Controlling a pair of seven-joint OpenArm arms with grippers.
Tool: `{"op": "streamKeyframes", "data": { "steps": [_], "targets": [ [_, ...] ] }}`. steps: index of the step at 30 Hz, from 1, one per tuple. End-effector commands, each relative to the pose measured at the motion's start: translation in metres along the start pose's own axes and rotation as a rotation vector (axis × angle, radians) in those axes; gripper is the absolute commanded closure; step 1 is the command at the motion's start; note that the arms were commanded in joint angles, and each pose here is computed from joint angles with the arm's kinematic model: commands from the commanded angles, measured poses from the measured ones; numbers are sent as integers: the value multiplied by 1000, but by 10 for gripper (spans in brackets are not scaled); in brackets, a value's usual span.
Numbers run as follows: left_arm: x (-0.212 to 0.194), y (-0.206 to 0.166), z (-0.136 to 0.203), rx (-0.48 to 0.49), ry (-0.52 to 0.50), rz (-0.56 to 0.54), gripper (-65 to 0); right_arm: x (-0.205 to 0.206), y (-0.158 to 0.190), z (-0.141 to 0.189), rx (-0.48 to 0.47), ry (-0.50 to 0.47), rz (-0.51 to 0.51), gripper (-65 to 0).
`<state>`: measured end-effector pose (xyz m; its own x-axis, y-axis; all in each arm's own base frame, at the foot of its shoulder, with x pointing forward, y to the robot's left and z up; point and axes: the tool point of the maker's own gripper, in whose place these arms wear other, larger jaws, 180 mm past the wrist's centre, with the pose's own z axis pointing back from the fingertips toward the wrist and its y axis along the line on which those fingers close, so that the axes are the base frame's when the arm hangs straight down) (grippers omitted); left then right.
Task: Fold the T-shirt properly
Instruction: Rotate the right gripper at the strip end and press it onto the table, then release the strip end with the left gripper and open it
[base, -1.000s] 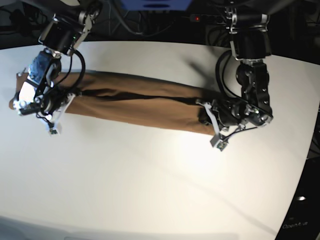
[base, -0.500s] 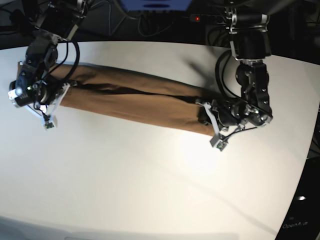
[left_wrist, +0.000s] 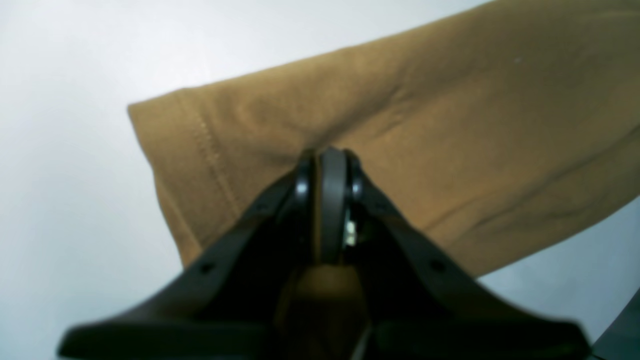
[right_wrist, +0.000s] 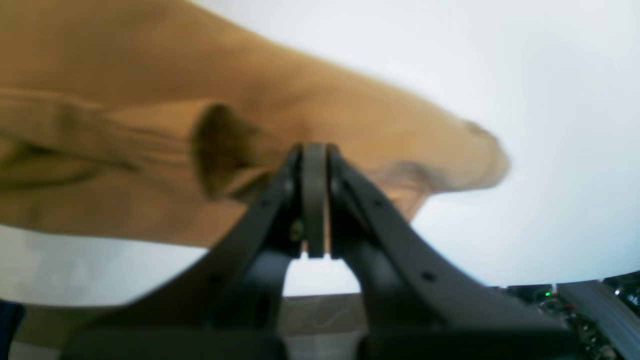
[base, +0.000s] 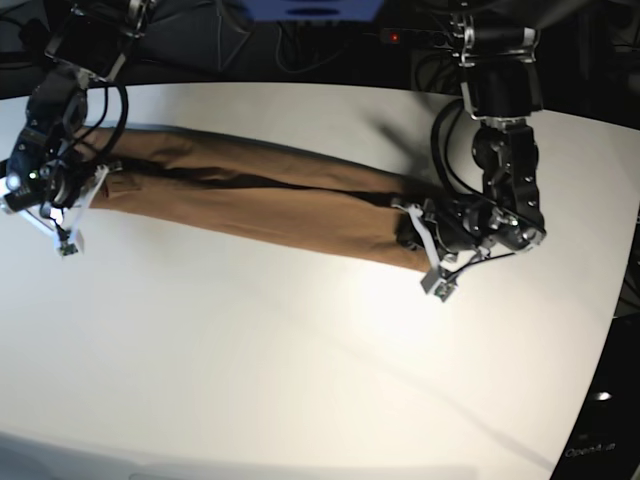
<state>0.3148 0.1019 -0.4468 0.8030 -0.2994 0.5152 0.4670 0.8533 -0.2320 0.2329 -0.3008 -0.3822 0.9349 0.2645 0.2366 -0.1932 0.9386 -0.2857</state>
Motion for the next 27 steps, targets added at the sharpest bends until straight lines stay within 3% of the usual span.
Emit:
{"op": "streamKeyframes", "data": {
  "steps": [1,4,12,19,27],
  "targets": [
    [-44,8,-1,47,182,-11,-26,3,-11,1,-22,-11,2,-6],
    [-51,6,-1,43,191,-6,-26,-7,-14,-15,7,27,0,-6],
    [-68,3,-1,40,219,7,-26,-15,1,-51,105,3,-24,-7],
    [-91,12,6,59,237,80,-26,3,0,-62,140,-21,-42,-7],
    [-91,5,3,43,233,83,-26,25,2,-60,138,-44,13,-7]
  ]
}}
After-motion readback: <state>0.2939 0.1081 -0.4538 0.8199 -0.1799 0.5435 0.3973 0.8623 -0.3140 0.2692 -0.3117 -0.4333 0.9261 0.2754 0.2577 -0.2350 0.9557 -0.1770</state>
